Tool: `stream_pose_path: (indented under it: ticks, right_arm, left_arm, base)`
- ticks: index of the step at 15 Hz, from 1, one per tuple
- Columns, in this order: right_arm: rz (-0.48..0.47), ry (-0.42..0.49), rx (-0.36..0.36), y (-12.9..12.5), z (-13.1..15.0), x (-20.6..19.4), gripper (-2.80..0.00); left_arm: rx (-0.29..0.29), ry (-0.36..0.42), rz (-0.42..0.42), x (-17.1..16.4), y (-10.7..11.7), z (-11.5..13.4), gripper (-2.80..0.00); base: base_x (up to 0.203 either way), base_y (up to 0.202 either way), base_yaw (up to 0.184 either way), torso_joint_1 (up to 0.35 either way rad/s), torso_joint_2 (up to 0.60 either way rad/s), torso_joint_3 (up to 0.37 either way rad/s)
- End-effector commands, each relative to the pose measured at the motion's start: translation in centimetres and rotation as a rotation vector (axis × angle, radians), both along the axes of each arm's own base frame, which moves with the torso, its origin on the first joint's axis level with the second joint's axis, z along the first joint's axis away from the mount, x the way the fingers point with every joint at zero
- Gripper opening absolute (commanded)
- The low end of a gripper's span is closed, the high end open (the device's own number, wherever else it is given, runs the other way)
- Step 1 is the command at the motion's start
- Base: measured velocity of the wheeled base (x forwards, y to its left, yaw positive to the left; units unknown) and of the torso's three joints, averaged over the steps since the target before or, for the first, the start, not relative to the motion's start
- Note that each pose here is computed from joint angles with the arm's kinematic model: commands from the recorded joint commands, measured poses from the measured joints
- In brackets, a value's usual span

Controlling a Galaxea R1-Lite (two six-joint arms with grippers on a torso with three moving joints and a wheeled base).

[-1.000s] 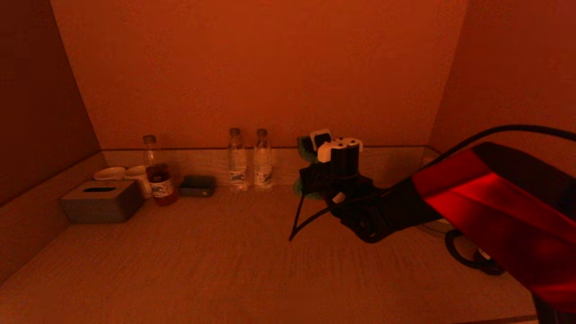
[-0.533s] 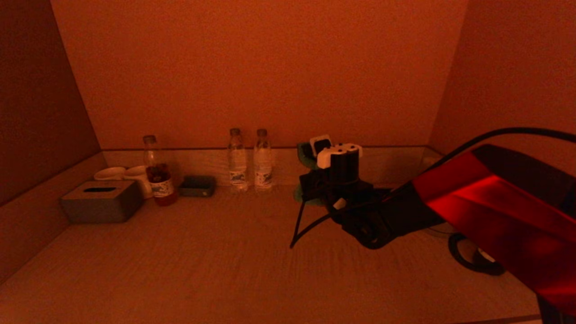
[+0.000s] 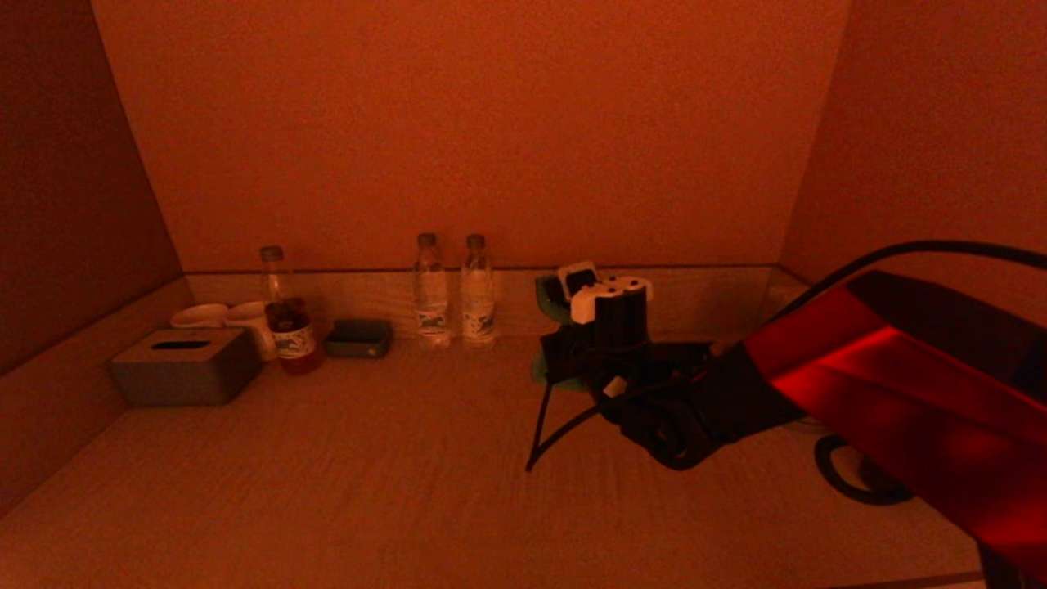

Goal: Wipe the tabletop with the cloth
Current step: Sweep the stains on the table

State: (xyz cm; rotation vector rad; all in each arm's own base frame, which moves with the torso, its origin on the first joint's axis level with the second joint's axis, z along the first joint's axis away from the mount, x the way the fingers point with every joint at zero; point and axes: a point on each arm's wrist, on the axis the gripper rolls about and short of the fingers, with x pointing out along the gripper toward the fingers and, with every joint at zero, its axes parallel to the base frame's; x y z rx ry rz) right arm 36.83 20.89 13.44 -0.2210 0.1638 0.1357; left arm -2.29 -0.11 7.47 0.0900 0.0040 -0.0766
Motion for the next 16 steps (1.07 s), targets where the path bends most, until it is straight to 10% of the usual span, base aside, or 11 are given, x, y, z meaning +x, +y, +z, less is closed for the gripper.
stream_pose_path:
  ticks: [1,16]
  right_arm:
    - [-0.001,0.0,0.002,-0.1,-0.8,-0.4,-2.8]
    - [-0.004,0.024,-0.006,-1.0,-3.2,-1.8,-2.8]
  left_arm:
    - [0.0,0.0,0.0,0.0,0.0,0.0,-2.8]
    - [0.0,0.0,0.0,0.0,0.0,0.0,-2.8]
  base:
    - [0.0,0.0,0.0,0.0,0.0,0.0]
    - [0.0,0.0,0.0,0.0,0.0,0.0]
